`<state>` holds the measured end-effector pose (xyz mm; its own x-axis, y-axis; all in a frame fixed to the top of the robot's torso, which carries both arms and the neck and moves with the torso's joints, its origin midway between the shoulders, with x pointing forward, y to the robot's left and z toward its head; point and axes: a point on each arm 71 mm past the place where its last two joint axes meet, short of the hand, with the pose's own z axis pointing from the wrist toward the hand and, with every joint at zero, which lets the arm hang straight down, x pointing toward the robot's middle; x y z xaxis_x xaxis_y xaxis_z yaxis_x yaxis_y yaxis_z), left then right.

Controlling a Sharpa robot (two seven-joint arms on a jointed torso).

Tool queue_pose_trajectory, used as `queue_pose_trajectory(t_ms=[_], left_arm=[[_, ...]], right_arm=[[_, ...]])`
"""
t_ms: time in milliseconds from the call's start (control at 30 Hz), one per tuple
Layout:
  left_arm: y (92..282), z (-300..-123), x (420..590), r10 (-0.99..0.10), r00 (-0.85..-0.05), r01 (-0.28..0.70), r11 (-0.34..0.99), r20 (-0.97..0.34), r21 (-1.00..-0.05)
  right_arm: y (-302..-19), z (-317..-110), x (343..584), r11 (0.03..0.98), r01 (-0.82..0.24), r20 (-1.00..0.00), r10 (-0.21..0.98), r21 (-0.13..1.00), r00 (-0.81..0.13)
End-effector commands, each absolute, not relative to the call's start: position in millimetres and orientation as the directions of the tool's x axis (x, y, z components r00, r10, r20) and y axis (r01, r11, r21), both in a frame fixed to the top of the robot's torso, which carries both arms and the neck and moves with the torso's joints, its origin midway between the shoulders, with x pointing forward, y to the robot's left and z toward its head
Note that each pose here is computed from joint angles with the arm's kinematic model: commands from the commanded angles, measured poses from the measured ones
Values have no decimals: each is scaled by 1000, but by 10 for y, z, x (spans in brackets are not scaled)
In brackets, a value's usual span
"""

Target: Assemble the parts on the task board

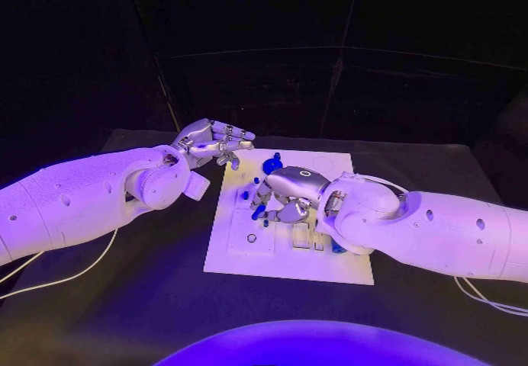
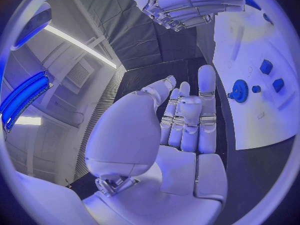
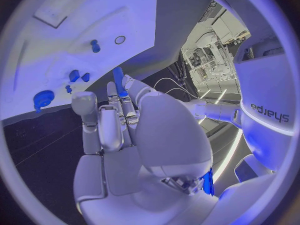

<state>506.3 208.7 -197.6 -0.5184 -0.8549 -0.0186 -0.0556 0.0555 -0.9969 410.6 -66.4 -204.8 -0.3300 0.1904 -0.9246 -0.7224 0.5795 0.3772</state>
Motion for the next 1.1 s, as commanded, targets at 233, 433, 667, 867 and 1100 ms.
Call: queue_pose_trajectory(t_ms=[233,433,667,867,1100], left_arm=[[2063,-1958,5068,-851,-525,-49,45,-12,-998],[2062,-1959,5071,-851,-524,-49,45,-12,-998],[2064,-1960,5075,-852,-524,-49,45,-13,-998],[2065,-1961,5077,-852,-523,-49,45,-13,-998],[2064,-1961,5077,-852,-524,-49,45,-13,-998]], right_arm=[[-479,-2221,4069,563,-756,-936,105,334,-336],[-445,-2324,4059,572,-754,-935,69,323,-348],[-451,-2359,4060,578,-753,-935,57,316,-349],[-454,-2380,4052,578,-754,-932,34,313,-361],[-448,-2404,4052,579,-754,-928,17,312,-371]])
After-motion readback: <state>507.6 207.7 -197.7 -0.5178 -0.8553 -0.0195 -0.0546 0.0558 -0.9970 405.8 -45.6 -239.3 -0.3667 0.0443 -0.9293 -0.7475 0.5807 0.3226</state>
